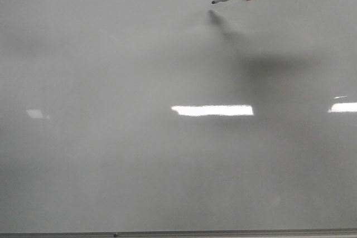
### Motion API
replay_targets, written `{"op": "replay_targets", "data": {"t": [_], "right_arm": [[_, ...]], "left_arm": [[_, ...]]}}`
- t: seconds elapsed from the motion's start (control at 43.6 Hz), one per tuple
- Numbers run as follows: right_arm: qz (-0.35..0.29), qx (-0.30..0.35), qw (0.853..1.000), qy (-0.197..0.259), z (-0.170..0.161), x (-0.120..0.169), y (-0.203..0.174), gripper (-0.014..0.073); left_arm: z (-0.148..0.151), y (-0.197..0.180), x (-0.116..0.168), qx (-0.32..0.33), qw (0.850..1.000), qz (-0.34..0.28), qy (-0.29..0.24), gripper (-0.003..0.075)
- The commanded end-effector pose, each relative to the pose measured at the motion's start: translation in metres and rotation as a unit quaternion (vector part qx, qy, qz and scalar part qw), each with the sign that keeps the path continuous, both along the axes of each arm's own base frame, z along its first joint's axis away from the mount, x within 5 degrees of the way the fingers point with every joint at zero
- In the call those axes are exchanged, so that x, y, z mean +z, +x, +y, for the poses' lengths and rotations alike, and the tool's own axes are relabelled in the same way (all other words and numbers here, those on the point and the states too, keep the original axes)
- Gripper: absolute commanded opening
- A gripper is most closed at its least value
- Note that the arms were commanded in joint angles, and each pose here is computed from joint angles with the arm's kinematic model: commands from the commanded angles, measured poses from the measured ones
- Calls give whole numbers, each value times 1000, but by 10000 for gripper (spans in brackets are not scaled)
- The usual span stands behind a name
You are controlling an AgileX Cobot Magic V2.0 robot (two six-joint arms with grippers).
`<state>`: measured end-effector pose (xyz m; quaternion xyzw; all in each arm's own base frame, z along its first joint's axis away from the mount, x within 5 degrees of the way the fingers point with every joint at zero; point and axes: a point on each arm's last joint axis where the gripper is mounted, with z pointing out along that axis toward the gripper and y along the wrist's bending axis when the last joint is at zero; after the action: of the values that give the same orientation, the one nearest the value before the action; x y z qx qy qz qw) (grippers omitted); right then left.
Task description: Write number 7 on whiteboard
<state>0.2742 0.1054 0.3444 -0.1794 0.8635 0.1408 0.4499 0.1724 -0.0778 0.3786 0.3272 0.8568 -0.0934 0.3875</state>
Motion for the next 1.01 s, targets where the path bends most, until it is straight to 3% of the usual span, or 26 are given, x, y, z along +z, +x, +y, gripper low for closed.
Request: {"op": "replay_targets", "data": {"t": [0.0,0.229,0.413,0.596,0.71,0.848,0.985], "right_arm": [[-55,-19,998,23,-4,23,4,-67],[-36,-63,997,6,-38,24,4,-67],[-22,-59,998,2,-37,21,4,-67],[70,-9,997,-34,-23,-15,2,-67],[86,-5,996,-39,-19,-31,1,-67],[49,22,998,-38,-13,-9,-18,-67],[14,112,991,-78,-4,14,-58,-67]], "left_arm": [[0,-1,16,11,998,-42,-33,399],[0,-1,16,11,998,-42,-33,399],[0,-1,16,11,998,-42,-33,399],[0,0,16,12,998,-45,-34,399],[0,0,16,12,998,-47,-35,399],[0,0,16,7,998,-47,-29,399],[-14,-7,15,-74,996,-48,-23,403]]}}
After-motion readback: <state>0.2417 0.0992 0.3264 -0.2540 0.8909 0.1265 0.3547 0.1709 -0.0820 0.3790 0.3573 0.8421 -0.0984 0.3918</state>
